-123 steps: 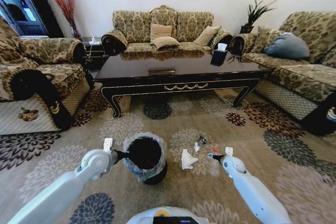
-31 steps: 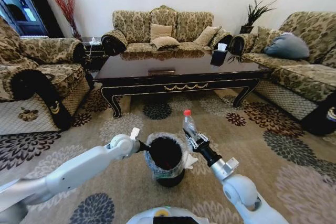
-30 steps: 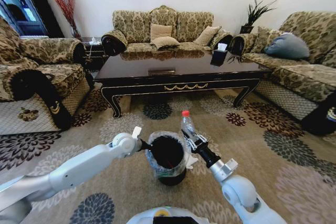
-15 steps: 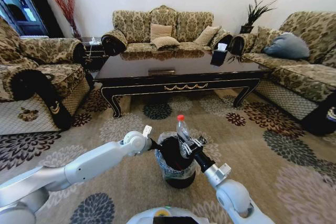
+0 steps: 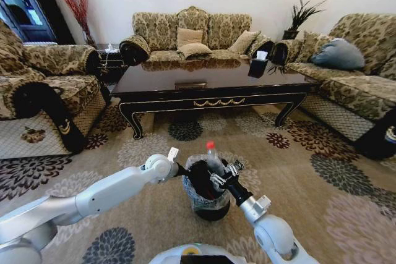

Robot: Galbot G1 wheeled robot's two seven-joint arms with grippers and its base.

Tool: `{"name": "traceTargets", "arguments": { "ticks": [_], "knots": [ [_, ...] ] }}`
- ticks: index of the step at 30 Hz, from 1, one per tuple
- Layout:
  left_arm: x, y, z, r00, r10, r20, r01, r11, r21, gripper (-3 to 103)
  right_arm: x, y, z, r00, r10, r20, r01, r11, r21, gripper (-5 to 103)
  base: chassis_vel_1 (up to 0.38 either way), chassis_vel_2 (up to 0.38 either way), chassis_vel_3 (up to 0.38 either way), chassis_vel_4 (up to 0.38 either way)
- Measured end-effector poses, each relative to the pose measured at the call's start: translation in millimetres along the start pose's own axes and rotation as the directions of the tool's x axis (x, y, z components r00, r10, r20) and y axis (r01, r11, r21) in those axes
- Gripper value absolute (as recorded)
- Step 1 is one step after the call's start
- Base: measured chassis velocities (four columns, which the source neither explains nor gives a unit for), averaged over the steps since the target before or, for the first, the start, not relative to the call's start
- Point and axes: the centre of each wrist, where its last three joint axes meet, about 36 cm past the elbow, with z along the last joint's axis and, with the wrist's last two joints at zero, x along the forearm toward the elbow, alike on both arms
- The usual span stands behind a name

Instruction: Move to the front of the table and pick up the trash from the floor, then place it into the trash bin.

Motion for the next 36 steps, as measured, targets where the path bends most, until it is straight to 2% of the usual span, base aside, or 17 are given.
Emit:
{"name": "traceTargets", "arguments": {
  "ticks": [2, 4, 5, 6, 10, 15, 16, 20, 23, 24, 27, 31, 33, 36],
  "knots": [
    [0, 0.4, 0, 1.000, -0.002, 0.001, 0.002, 1.000, 0.000, 0, 0, 0, 0, 1.000, 0.001, 0.000, -0.001, 1.000, -0.001, 85, 0.000, 0.000, 0.000, 0.000],
    [1, 1.8, 1, 1.000, -0.006, 0.001, 0.006, 1.000, 0.002, 0, 0, 1, 0, 1.000, 0.004, -0.001, -0.004, 1.000, -0.004, 95, 0.000, 0.000, 0.000, 0.000],
    [1, 1.8, 1, 1.000, -0.006, 0.001, 0.006, 1.000, 0.002, 0, 0, 1, 0, 1.000, 0.004, -0.001, -0.004, 1.000, -0.004, 95, 0.000, 0.000, 0.000, 0.000],
    [1, 3.4, 2, 1.000, -0.009, 0.002, 0.009, 1.000, 0.007, 0, 1, 1, 0, 1.000, 0.008, 0.000, -0.008, 1.000, -0.005, 100, 0.000, 0.000, 0.000, 0.000],
    [5, 10.0, 6, 1.000, -0.025, 0.007, 0.025, 1.000, 0.019, 0, 0, -2, -2, 1.000, 0.025, 0.005, -0.025, 1.000, -0.009, 100, 0.000, 0.000, 0.000, 0.000],
    [19, 29.9, 16, 0.998, -0.062, 0.018, 0.061, 0.996, 0.060, 0, -5, -15, -8, 0.998, 0.067, 0.016, -0.067, 0.997, -0.034, 100, 0.000, 0.000, 0.000, 0.000],
    [26, 41.8, 25, 0.996, -0.083, 0.019, 0.082, 0.993, 0.080, 0, -9, -24, -11, 0.995, 0.097, 0.020, -0.096, 0.994, -0.055, 100, 0.000, 0.000, 0.000, 0.000],
    [34, 54.9, 35, 0.994, -0.106, 0.020, 0.103, 0.989, 0.103, 0, -14, -37, -12, 0.991, 0.131, 0.020, -0.129, 0.989, -0.069, 100, 0.000, 0.000, 0.000, 0.000],
    [55, 82.5, 56, 0.987, -0.158, 0.036, 0.150, 0.975, 0.166, 0, -26, -70, -4, 0.979, 0.204, -0.011, -0.205, 0.976, -0.070, 100, 0.000, 0.000, 0.000, 0.000],
    [55, 82.5, 56, 0.987, -0.158, 0.036, 0.150, 0.975, 0.166, 0, -26, -70, -4, 0.979, 0.204, -0.011, -0.205, 0.976, -0.070, 100, 0.000, 0.000, 0.000, 0.000],
    [75, 107.3, 74, 0.975, -0.213, 0.063, 0.194, 0.954, 0.230, 0, -32, -99, 19, 0.959, 0.268, -0.086, -0.275, 0.959, -0.071, 100, 0.000, 0.000, 0.000, 0.000],
    [83, 121.2, 86, 0.968, -0.243, 0.062, 0.219, 0.940, 0.260, 0, -32, -112, 37, 0.944, 0.300, -0.137, -0.311, 0.948, -0.073, 100, 0.000, 0.000, 0.000, 0.000],
    [83, 134.4, 92, 0.964, -0.262, 0.055, 0.237, 0.931, 0.278, 0, -27, -122, 58, 0.924, 0.334, -0.188, -0.350, 0.935, -0.059, 100, 0.000, 0.000, 0.000, 0.000],
    [83, 142.2, 94, 0.962, -0.269, 0.054, 0.242, 0.926, 0.291, 0, -24, -129, 72, 0.907, 0.361, -0.217, -0.380, 0.924, -0.052, 100, 0.000, 0.000, 0.000, 0.000]
  ]
}}
